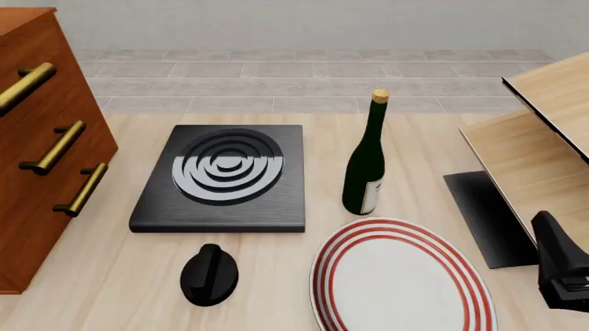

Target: Put the bowl on the top of the cabinet.

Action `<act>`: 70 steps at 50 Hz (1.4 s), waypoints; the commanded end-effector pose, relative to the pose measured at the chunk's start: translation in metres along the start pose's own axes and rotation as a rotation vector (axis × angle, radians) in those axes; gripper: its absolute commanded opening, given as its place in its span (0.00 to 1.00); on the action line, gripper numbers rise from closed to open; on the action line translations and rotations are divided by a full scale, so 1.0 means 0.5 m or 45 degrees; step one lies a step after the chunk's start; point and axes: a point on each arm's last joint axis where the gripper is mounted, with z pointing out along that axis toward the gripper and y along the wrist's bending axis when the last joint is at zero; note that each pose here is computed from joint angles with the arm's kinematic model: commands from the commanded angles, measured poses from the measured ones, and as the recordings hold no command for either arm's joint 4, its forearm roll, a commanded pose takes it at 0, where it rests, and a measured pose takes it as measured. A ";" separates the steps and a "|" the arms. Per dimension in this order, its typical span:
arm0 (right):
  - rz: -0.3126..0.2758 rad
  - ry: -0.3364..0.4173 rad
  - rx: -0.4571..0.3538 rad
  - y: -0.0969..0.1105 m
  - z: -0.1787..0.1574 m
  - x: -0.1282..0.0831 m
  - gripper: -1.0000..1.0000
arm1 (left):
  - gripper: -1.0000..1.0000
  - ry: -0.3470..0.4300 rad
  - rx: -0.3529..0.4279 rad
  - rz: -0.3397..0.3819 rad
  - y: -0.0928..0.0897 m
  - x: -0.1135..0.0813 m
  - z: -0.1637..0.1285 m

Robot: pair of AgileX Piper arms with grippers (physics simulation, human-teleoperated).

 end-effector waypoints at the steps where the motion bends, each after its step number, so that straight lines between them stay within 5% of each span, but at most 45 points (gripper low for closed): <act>1: 0.002 0.000 0.002 0.000 -0.001 -0.002 1.00 | 0.00 -0.069 -0.097 -0.051 0.041 -0.028 0.003; 42: -0.002 0.001 0.001 0.000 -0.001 -0.002 1.00 | 0.00 -0.044 -0.270 -0.111 0.132 -0.023 0.099; 70: -0.005 0.002 0.001 0.000 -0.002 0.000 1.00 | 0.00 0.033 -0.281 -0.108 0.148 0.015 0.158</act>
